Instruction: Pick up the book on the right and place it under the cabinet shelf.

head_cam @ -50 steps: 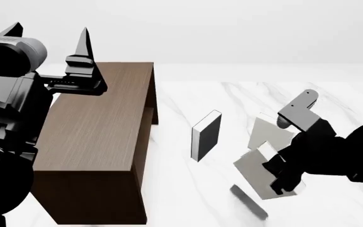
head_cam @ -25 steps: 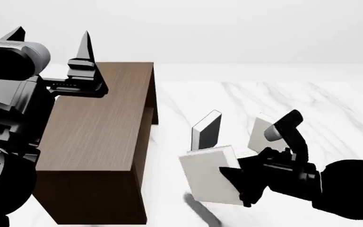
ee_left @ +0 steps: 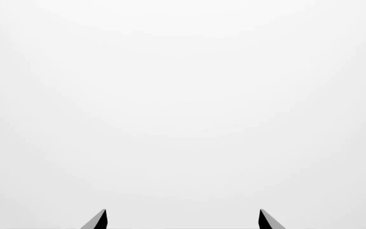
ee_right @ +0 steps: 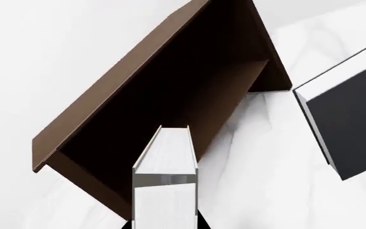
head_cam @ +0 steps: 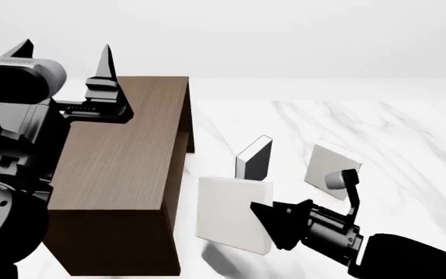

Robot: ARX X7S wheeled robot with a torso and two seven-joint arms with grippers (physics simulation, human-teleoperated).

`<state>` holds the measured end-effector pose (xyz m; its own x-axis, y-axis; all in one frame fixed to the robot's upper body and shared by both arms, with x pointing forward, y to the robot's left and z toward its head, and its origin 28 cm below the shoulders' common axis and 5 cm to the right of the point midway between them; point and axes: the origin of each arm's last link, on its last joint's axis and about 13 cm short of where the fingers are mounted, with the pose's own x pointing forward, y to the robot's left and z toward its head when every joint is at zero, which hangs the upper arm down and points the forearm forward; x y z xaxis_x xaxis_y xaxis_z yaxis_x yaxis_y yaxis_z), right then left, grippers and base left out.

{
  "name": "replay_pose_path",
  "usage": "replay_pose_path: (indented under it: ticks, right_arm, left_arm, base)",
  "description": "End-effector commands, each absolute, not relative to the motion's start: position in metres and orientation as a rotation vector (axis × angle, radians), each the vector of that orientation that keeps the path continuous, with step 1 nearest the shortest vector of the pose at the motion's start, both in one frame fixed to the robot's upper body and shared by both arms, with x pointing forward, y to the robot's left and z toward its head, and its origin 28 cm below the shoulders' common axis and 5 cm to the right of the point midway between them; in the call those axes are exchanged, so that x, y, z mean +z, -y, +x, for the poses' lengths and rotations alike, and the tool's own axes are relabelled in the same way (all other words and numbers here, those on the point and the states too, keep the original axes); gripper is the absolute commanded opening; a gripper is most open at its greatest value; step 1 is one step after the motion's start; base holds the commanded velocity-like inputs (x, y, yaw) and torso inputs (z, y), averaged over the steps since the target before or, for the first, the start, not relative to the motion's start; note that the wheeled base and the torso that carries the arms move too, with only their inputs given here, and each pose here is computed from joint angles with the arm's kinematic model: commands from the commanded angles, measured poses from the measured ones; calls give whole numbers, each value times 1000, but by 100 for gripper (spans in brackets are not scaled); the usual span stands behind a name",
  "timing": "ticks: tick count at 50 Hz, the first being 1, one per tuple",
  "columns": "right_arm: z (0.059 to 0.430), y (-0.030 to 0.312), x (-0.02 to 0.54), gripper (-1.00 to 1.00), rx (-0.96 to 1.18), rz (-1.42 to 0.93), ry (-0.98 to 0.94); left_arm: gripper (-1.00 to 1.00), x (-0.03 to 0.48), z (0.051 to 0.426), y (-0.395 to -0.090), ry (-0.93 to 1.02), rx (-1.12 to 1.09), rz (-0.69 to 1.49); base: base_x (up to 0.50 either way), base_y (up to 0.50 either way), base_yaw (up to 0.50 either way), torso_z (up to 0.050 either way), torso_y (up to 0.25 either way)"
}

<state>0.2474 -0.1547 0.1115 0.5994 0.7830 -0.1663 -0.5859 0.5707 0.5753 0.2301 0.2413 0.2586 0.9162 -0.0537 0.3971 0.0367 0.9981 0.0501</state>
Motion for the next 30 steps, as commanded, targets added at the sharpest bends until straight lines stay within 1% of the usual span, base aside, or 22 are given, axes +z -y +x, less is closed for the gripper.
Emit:
replay_pose_path:
  ticks: [1,14,26,30]
  right_arm:
    - [255,144,96,-100,807,721,-331]
    - [261,140,83,-100,761,822,-341]
    - [265,143,54,-100,626,892,-404]
    - [263,141,50,-100,620,903,-417]
  left_arm:
    - [100,255,232,-242,405,-40,45]
    - [100,255,233,-242,403,-33,51]
    - [100,257,233,-241,407,-32,54]
    - [100,257,234,-241,407,-32,55]
  base:
    - [0,0,0,0,0]
    - [0,0,0,0,1]
    - [0,0,0,0,1]
    - [0,0,0,0,3]
